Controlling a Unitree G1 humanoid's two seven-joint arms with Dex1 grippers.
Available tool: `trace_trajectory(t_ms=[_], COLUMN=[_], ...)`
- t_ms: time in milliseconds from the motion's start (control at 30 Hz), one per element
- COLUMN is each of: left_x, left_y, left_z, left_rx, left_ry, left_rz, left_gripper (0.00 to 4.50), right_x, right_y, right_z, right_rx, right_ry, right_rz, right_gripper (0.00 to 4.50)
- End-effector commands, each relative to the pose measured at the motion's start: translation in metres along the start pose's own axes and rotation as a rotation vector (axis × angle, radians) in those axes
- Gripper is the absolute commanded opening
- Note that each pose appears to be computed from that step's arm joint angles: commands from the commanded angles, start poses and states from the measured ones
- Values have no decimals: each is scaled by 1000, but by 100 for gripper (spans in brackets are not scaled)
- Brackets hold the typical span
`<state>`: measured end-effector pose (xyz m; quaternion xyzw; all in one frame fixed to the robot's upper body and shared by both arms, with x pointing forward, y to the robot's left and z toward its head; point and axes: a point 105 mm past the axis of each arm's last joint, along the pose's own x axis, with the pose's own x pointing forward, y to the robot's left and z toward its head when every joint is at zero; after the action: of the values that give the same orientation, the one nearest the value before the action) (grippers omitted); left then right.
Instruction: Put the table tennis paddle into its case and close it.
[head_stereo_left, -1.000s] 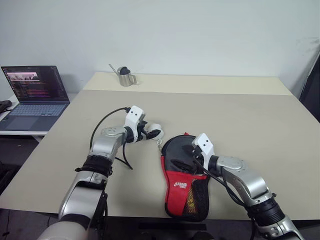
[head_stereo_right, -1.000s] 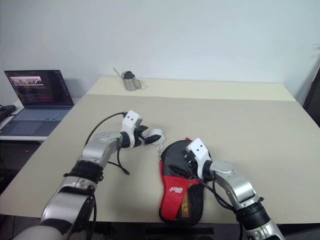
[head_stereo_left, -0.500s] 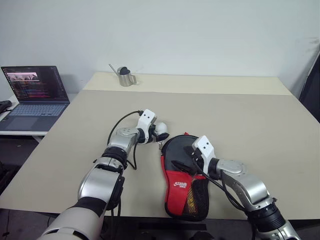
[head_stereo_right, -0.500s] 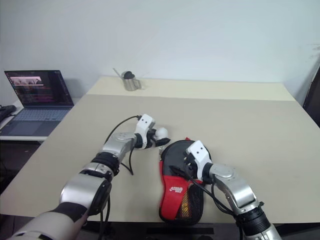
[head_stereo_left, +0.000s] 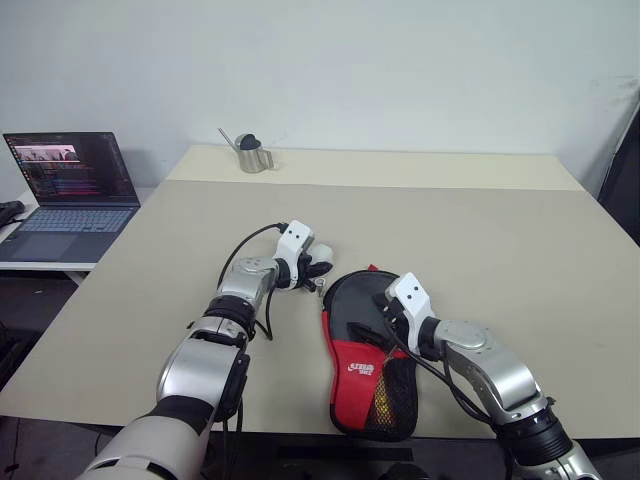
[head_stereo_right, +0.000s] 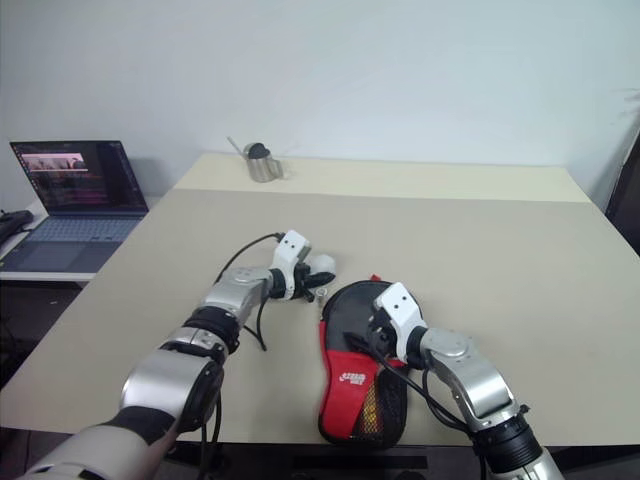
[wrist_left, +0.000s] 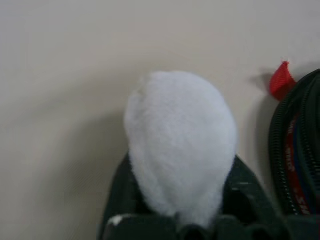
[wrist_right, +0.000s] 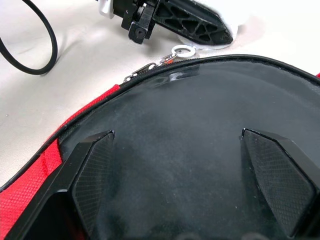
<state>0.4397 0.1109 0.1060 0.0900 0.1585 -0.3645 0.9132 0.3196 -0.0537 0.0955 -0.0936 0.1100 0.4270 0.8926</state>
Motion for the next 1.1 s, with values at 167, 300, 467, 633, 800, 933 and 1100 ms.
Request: trace_trajectory(t_ms=[167, 300, 467, 633, 800, 933, 1100], left_x=[-12, -10, 3, 17, 23, 27, 30], left_y=[8, 8, 3, -2, -5, -6, -8], left_z=[3, 3, 15, 25, 22, 23, 32], left_rx=[23, 63, 159, 244, 294, 328, 345], left_ry=[-13, 13, 37, 42, 62, 64, 38], left_rz=[10, 17, 36, 101, 138, 164, 188], left_gripper=[31, 31, 31, 31, 31, 31, 31], right_x=[5, 6, 5, 4, 4, 4, 3], right_y=[7, 6, 3, 4, 8, 12, 11], right_z=[-20, -29, -39, -45, -48, -52, -58], right_rx=[-43, -38, -28, -1, 19, 32, 50], right_ry=[99, 144, 181, 199, 204, 215, 232], right_rz=[67, 57, 37, 23, 10, 9, -7], right_gripper=[450, 450, 450, 450, 450, 450, 450])
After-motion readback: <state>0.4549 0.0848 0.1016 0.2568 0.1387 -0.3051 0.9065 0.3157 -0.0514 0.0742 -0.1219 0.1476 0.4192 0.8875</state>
